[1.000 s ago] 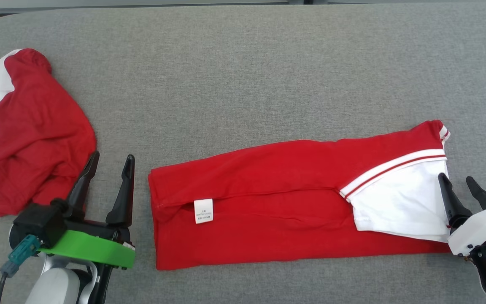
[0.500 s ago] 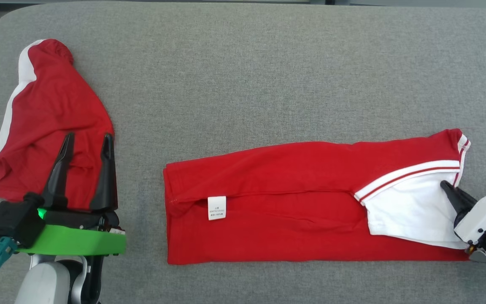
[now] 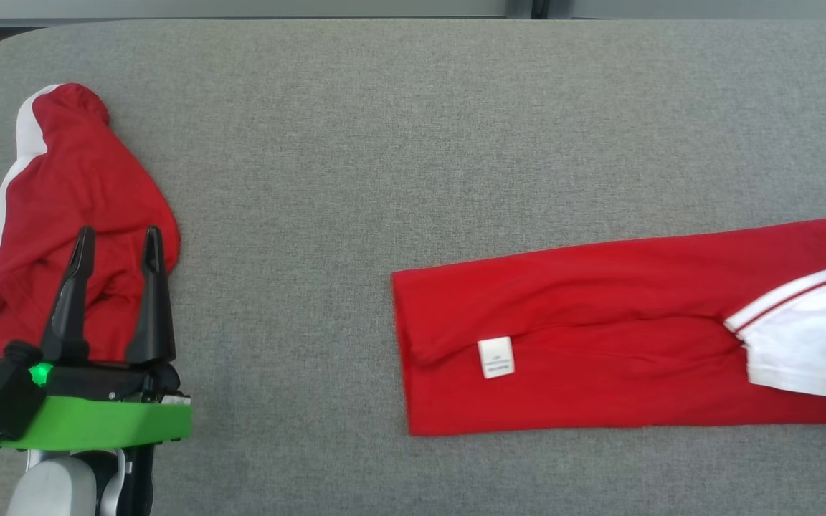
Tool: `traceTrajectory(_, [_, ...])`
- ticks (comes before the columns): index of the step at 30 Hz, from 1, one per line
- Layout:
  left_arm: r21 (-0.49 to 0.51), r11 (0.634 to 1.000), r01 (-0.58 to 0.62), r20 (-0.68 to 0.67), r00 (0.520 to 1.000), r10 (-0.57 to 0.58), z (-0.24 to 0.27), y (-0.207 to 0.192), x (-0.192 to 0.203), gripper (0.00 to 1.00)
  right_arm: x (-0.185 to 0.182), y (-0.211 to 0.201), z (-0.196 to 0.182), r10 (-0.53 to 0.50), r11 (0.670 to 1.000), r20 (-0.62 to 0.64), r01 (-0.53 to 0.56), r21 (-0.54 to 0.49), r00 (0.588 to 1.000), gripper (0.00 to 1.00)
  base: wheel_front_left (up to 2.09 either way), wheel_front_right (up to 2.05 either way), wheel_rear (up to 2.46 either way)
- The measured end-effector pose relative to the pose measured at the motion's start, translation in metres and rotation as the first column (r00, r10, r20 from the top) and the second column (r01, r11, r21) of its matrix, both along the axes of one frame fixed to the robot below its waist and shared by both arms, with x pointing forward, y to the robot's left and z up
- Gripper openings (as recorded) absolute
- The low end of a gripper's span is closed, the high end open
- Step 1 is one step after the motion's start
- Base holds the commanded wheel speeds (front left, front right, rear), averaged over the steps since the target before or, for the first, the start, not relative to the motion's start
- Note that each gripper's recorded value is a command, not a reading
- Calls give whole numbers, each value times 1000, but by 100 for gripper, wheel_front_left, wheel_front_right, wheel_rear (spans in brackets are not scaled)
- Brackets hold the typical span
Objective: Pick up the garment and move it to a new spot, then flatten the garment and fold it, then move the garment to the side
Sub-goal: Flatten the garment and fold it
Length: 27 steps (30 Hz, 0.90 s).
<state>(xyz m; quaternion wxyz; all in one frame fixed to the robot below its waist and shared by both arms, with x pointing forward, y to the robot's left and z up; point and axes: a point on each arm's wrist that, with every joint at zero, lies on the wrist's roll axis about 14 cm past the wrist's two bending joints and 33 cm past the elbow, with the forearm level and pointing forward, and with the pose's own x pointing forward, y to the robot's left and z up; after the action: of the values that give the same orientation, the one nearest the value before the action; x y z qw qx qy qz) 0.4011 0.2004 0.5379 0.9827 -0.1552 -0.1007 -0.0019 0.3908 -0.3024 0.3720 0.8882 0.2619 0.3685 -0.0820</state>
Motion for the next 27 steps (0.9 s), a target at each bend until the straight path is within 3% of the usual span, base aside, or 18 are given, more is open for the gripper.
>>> traceTrajectory(5, [0,1000,-6,-3,1000,6,-2,3,1,100,-20,-74,17,-192,979,-32,189,-78,981,0,0,0,0])
traceTrajectory(8, [-10,1000,3,-2,1000,-3,-3,-1,3,100,-12,-73,34,-183,983,23,183,-23,983,0,0,0,0])
traceTrajectory(10, [-11,1000,4,4,1000,-4,-1,-2,4,100,4,-31,45,-60,996,87,53,74,994,0,0,0,0])
traceTrajectory(12, [-13,1000,19,6,1000,-19,-1,-5,6,100,15,30,57,88,975,166,-119,187,982,0,0,0,0])
traceTrajectory(15, [-20,999,33,1,999,-33,-4,-11,8,100,15,114,78,217,883,282,-311,352,935,0,0,0,0])
traceTrajectory(19, [-28,998,51,0,999,-51,-6,-17,12,100,-1,182,90,308,788,334,-436,436,891,0,0,0,0])
traceTrajectory(23, [-37,996,79,-12,997,-80,-10,-27,14,100,-12,213,83,359,776,330,-476,414,873,0,0,0,0])
traceTrajectory(27, [-50,991,125,-25,992,-126,-17,-41,17,100,-18,238,71,391,796,329,-495,348,860,0,0,0,0])
